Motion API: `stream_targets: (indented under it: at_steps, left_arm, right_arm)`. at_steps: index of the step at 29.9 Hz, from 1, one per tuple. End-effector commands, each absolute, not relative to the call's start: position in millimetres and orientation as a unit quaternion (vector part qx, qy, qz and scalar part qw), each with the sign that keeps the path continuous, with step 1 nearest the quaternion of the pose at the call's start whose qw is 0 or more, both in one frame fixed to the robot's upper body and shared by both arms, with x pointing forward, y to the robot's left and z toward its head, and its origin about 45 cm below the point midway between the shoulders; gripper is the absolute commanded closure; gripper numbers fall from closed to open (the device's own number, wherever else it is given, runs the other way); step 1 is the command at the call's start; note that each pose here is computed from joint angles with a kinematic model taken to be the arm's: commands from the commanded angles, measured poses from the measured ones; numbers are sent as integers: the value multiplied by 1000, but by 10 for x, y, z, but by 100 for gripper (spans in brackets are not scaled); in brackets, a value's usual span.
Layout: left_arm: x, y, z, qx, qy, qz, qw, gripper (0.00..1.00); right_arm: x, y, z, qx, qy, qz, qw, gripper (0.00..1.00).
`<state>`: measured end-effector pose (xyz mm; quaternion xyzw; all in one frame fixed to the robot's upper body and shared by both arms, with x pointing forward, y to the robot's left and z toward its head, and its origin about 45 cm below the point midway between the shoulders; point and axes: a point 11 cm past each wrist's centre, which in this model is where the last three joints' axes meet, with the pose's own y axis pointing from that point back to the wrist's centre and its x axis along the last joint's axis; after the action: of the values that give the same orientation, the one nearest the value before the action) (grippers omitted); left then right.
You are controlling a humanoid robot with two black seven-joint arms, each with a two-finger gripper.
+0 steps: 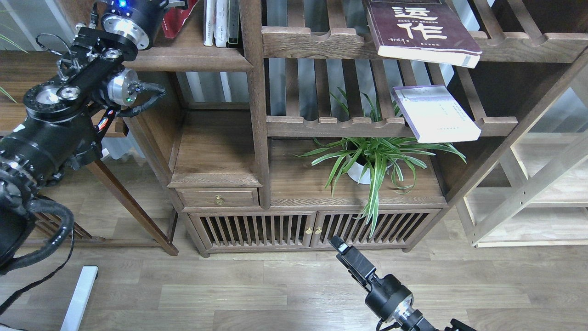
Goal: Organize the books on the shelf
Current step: 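Push the red book into the upper shelf slot with the left gripper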
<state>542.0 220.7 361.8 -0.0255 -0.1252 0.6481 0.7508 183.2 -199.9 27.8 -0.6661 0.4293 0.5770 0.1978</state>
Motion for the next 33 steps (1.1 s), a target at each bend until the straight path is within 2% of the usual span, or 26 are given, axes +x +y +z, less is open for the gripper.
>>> stream_targets:
  at_steps: [1, 15, 19, 33]
  left_arm:
    - [5435, 2193, 3629, -17, -132, 644, 753, 100]
    - [5445, 2112, 3631, -10, -135, 639, 757, 100]
    - [5443, 2090, 3613, -6, -134, 637, 759, 91]
    - [5449, 2139, 3563, 3, -137, 641, 755, 81]
  right_arm:
    - [1832, -2001, 277, -666, 429, 577, 197, 1]
    - [1811, -2034, 265, -666, 432, 577, 193, 1]
    - [1812, -2073, 263, -668, 434, 574, 189, 1]
    - [1811, -2149, 259, -670, 439, 571, 183, 1]
